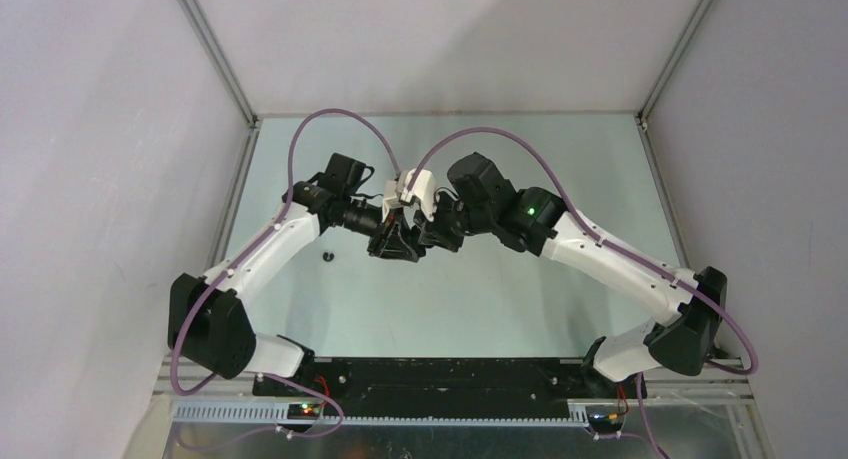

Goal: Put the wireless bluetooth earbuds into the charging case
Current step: Place the earbud in the charging case.

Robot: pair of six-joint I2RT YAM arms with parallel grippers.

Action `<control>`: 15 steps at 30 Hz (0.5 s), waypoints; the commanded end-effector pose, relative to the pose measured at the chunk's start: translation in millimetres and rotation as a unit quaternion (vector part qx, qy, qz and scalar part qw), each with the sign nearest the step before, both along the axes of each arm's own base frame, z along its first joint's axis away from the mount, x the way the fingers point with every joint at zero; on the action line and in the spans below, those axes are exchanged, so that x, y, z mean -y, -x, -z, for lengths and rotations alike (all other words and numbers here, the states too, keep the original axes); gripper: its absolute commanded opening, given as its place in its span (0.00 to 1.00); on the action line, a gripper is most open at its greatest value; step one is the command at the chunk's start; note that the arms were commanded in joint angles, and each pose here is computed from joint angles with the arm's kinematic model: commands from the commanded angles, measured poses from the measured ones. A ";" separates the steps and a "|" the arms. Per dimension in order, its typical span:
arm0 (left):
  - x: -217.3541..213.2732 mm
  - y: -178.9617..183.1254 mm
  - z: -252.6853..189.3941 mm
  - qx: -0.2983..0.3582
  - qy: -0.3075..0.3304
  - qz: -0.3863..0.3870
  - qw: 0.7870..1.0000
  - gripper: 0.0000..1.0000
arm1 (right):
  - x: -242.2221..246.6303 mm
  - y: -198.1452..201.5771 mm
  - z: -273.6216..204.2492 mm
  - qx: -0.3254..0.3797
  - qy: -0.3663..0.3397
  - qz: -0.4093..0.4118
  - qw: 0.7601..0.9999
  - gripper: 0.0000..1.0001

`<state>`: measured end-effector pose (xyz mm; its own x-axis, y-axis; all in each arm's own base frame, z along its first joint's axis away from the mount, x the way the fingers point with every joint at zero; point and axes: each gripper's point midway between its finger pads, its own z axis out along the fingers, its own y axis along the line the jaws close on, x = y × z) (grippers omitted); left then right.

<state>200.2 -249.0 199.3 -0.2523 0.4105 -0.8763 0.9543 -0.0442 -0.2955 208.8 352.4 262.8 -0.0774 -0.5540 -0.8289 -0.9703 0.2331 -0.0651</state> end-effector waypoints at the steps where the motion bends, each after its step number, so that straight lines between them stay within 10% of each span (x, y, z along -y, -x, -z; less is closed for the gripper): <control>1: 1.8 4.3 -12.2 0.024 0.020 0.010 0.999 0.12 | -2.7 -3.9 -8.1 0.022 -0.011 0.002 1.000 0.05; 15: 1.5 6.9 -12.0 0.032 0.020 0.013 0.999 0.12 | -15.3 6.5 12.8 0.004 0.012 -0.022 1.000 0.05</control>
<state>198.1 -245.7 192.5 -0.2645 0.4278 -0.8643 0.9520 -0.0271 -0.3048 208.5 357.0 251.7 -0.0588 -0.5867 -0.8077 -0.9713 0.2204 -0.0894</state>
